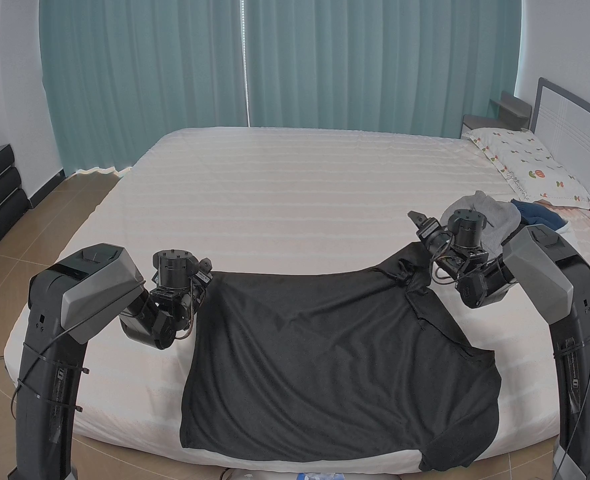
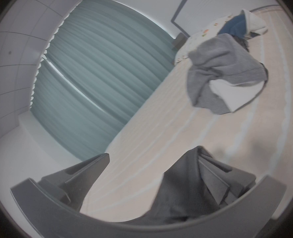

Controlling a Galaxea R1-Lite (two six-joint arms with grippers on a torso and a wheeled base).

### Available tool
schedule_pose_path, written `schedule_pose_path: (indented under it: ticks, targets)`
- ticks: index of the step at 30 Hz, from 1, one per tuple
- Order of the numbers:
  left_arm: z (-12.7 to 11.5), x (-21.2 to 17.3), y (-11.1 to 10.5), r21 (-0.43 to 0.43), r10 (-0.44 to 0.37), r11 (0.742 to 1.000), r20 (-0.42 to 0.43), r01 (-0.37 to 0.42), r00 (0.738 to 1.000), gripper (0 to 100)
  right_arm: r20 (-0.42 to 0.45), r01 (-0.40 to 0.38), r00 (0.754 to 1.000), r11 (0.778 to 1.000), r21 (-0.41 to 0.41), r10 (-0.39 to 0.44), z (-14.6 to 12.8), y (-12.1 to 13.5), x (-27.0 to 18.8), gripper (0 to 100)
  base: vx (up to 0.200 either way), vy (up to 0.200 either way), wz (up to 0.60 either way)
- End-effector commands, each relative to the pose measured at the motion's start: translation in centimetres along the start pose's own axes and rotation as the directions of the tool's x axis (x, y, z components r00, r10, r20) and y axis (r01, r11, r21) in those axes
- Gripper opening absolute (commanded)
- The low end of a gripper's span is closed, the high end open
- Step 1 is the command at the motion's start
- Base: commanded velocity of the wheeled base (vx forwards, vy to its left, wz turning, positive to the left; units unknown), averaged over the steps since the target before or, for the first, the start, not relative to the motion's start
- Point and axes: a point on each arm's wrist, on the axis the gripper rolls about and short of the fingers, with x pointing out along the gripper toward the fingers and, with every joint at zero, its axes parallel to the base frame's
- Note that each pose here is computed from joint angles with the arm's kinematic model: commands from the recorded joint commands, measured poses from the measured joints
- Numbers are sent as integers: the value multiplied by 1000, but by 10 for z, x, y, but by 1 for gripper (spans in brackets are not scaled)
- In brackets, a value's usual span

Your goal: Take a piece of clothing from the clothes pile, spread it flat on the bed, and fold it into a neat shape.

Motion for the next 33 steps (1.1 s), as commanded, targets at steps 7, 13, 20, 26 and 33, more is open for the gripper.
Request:
schedule_pose_path:
  ticks: [7, 13, 20, 26, 33]
  targets:
    - [-2, 1, 1, 2, 1, 1000, -4, -1, 1000, 100, -50, 129, 991, 992, 10, -128, -15, -55, 9, 100, 0, 0, 0]
    - [-3, 1, 2, 4, 6, 1000, -7, -6, 1000, 100, -90, 118, 989, 993, 7, -117, -4, -42, -9, 100, 0, 0, 0]
    - [-4, 1, 1, 5, 6, 1000, -9, -6, 1000, 100, -155, 53, 987, 999, 10, -51, 21, -15, -39, 100, 0, 0, 0]
    - [-3, 1, 2, 6, 8, 1000, -11, -8, 1000, 100, -226, 85, 968, 988, -127, -112, 12, -20, -56, 100, 0, 0, 0]
    - [-4, 1, 1, 6, 7, 1000, -12, -7, 1000, 100, -280, 107, 949, 983, -148, -146, -2, -24, -73, 100, 0, 0, 0]
